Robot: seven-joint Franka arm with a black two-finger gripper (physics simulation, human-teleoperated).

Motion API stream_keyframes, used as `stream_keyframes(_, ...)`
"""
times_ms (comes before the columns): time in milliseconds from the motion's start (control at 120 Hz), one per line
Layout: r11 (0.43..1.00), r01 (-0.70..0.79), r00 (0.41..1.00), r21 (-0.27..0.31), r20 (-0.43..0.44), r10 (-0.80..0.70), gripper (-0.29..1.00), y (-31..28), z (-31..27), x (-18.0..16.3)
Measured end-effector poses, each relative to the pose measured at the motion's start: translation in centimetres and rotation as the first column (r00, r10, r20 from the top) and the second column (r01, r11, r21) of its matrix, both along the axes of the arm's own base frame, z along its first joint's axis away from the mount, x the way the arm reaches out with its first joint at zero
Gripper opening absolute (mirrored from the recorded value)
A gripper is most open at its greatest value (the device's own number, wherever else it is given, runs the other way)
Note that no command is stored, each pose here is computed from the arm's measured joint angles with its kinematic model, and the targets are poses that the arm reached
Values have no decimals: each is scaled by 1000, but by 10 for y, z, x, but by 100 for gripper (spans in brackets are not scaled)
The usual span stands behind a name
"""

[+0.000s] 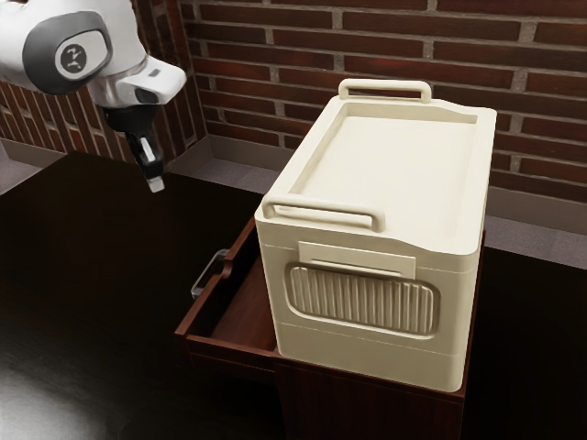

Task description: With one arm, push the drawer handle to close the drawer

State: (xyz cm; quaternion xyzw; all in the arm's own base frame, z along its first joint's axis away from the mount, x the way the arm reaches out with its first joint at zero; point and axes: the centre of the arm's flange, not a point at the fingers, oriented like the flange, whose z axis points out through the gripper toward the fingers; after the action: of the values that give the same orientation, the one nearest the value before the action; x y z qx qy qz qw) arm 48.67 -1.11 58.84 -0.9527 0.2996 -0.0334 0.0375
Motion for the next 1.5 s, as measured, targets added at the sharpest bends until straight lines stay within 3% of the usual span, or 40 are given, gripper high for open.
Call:
stream_keyframes(108, 991, 132, 991, 34, 29, -132, -6, 17, -46, -6)
stream_keyframes(300, 935, 341, 935, 99, 61, -348, -7, 38, -99, 16)
stream_keyframes(650, 758, 626, 766, 185, 39, -642, -8, 40, -169, 41)
stream_keyframes(1175, 532, 806, 554, 260, -15, -833, -8, 36, -202, 57)
stream_keyframes(1500, 469, 848, 484, 247, 1, -875, -8, 20, -200, 39)
